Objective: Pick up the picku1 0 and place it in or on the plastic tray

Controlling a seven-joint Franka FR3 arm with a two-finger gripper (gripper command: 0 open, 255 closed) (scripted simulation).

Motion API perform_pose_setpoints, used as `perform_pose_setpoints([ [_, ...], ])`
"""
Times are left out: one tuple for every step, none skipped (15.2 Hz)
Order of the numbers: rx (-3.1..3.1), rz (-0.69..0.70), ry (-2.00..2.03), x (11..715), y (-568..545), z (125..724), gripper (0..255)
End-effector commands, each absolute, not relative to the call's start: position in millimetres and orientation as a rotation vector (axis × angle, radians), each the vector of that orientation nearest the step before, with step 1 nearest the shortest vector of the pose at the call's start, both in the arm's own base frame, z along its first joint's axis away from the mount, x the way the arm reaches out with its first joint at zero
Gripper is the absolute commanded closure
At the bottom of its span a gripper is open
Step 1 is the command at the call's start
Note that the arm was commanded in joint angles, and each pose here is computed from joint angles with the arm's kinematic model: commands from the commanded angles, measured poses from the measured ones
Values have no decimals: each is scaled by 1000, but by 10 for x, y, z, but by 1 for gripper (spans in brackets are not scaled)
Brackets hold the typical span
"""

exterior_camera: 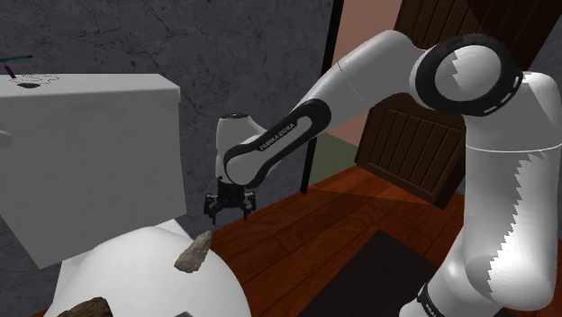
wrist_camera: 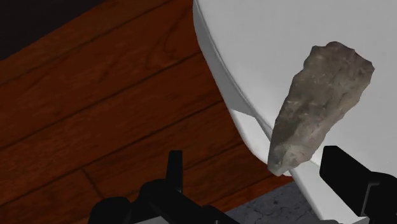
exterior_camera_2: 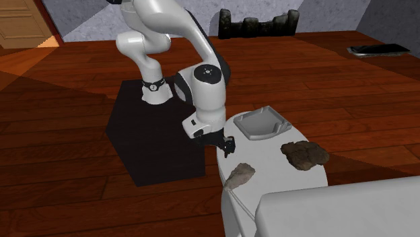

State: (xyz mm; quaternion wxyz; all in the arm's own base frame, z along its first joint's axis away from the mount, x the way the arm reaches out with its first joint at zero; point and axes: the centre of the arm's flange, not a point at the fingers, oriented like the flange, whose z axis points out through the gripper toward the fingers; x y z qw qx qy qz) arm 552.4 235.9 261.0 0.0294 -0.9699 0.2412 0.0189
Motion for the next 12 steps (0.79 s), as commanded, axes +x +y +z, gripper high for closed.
perform_pose_setpoints([
  [-2978,54,775,5719,2456,2427,0],
  [-2971,53,790,5801,2501,2338,0],
  [-2964,51,805,5884,2544,2250,0],
  [-2957,49,819,5967,2587,2162,0],
  [-2950,48,834,6051,2629,2074,0],
  [-2943,46,849,6136,2671,1986,0],
  [-2935,45,863,6221,2712,1899,0],
  [-2928,43,878,6306,2752,1812,0],
  [-2927,43,879,6317,2757,1800,0],
  [-2927,43,879,6317,2762,1748,0],
  [-2927,43,879,6317,2767,1695,0],
  [-2927,43,879,6317,2771,1643,0],
])
